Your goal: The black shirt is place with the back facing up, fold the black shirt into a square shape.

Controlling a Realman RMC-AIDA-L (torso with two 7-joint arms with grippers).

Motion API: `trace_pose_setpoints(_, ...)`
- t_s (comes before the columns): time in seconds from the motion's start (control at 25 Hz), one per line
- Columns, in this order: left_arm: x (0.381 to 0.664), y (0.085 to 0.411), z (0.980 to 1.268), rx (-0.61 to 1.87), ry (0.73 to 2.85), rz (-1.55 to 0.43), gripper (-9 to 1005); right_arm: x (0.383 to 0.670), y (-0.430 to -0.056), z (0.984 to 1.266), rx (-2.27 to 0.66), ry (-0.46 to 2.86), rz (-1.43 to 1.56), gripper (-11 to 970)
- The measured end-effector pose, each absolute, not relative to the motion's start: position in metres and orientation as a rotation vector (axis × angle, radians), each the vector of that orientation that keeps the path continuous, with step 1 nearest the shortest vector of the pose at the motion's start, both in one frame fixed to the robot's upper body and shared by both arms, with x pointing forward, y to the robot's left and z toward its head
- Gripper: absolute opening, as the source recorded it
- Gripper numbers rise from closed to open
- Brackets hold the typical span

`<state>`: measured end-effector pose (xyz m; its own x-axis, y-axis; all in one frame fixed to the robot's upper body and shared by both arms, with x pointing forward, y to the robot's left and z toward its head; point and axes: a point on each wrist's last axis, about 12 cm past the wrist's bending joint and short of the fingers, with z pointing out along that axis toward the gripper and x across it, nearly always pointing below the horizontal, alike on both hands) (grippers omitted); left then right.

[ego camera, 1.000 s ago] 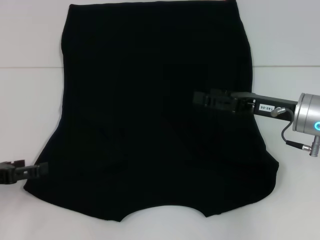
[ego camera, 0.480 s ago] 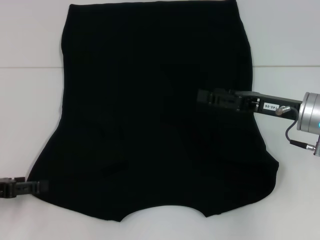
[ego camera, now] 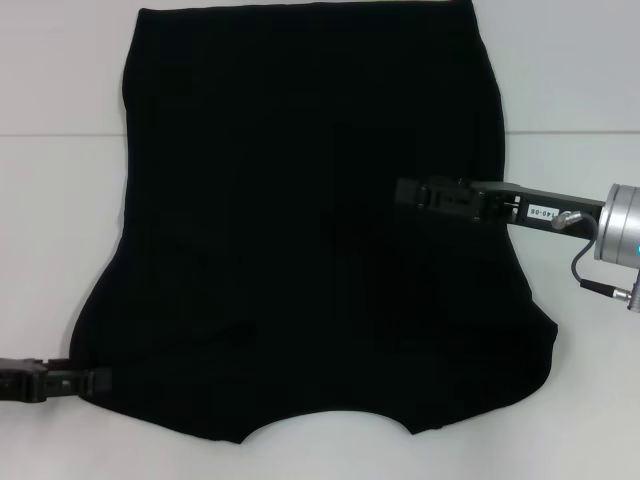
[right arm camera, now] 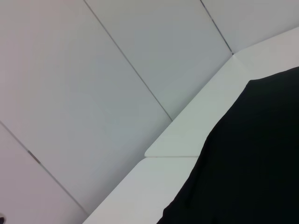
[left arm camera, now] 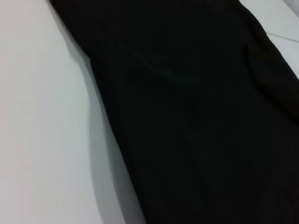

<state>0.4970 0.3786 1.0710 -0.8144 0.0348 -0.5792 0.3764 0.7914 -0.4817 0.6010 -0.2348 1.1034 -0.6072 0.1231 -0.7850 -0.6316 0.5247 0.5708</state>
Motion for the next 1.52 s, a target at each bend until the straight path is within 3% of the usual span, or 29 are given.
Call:
trace_pose_setpoints(0.2, 0.500, 0.376, 1.071, 0.326, 2.425, -0.797, 872, 0.599, -0.236, 1.103, -0.412, 1.937, 1.163, 941)
trace_pose_setpoints(0.44, 0.501, 0.380, 1.072, 0.296, 2.423, -0.780, 688, 0.599, -0.236, 1.102, -0.412, 1.936, 1.166, 941)
trace_pose_setpoints(0.64, 0.501, 0.380, 1.071, 0.292, 2.423, -0.780, 453, 0.598, -0.236, 1.102, -0.412, 1.937, 1.167, 941)
trace_pose_setpoints(0.88, 0.501, 0.381, 1.071, 0.291, 2.423, -0.780, 248, 0.597, -0.237, 1.100, -0.410, 1.942, 1.166, 941)
trace_pose_setpoints(1.28, 0.502, 0.381, 1.073, 0.285, 2.416, -0.781, 24, 0.591, -0.254, 1.095, -0.379, 1.964, 1.134, 942)
trace_pose_setpoints(1.52, 0.500, 0.382, 1.076, 0.274, 2.400, -0.820, 16, 0.578, -0.295, 1.088, -0.275, 2.067, 1.111, 942)
